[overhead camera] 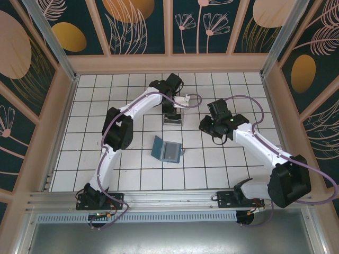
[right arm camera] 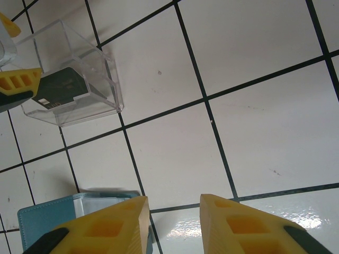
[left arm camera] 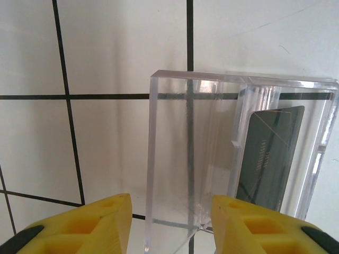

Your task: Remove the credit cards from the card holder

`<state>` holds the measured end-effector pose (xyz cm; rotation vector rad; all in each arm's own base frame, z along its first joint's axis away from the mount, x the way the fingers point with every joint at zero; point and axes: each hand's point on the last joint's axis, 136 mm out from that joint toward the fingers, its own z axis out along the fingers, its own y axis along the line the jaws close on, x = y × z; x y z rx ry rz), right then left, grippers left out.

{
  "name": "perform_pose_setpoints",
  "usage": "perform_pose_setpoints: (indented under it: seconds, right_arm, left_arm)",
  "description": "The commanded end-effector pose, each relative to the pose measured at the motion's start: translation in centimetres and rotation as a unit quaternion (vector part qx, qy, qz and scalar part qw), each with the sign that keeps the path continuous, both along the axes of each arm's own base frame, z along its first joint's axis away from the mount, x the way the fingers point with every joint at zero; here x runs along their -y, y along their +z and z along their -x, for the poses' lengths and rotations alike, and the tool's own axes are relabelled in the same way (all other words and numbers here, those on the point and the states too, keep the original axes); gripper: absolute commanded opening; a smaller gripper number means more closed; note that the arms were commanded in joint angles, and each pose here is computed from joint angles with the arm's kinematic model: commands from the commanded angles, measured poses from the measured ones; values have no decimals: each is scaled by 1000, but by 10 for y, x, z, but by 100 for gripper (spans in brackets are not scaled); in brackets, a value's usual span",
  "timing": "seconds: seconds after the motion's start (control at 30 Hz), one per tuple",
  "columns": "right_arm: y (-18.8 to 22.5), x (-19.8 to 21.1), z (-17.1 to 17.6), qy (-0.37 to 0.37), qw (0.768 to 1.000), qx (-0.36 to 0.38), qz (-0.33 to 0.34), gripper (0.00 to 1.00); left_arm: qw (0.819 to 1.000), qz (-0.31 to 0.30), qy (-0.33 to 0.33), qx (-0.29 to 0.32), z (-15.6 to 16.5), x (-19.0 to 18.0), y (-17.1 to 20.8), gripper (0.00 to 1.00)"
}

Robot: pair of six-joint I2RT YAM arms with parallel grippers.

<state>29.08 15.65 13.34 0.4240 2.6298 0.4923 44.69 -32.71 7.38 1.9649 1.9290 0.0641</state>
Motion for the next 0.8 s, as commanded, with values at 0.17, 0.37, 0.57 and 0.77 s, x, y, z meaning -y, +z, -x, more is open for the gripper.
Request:
perform_pose_setpoints:
  seconds: [0.17, 0.37, 0.57, 0.77]
  right_arm:
    - [20, -6, -5, 5, 1000, 23, -16, 32]
    - [21, -23, -4, 27, 999, 23, -22, 32]
    - [15, -53, 2, 66, 997, 11, -49, 32]
    - [-1, -81, 17, 107, 992, -17, -62, 39]
  left_arm:
    - [998, 55, 21, 36, -5, 9, 47, 45]
    - [983, 138, 84, 92, -13, 12, 104, 44]
    - [939, 253, 209, 106, -7, 1, 147, 44]
    - [865, 381, 315, 84, 20, -23, 183, 45]
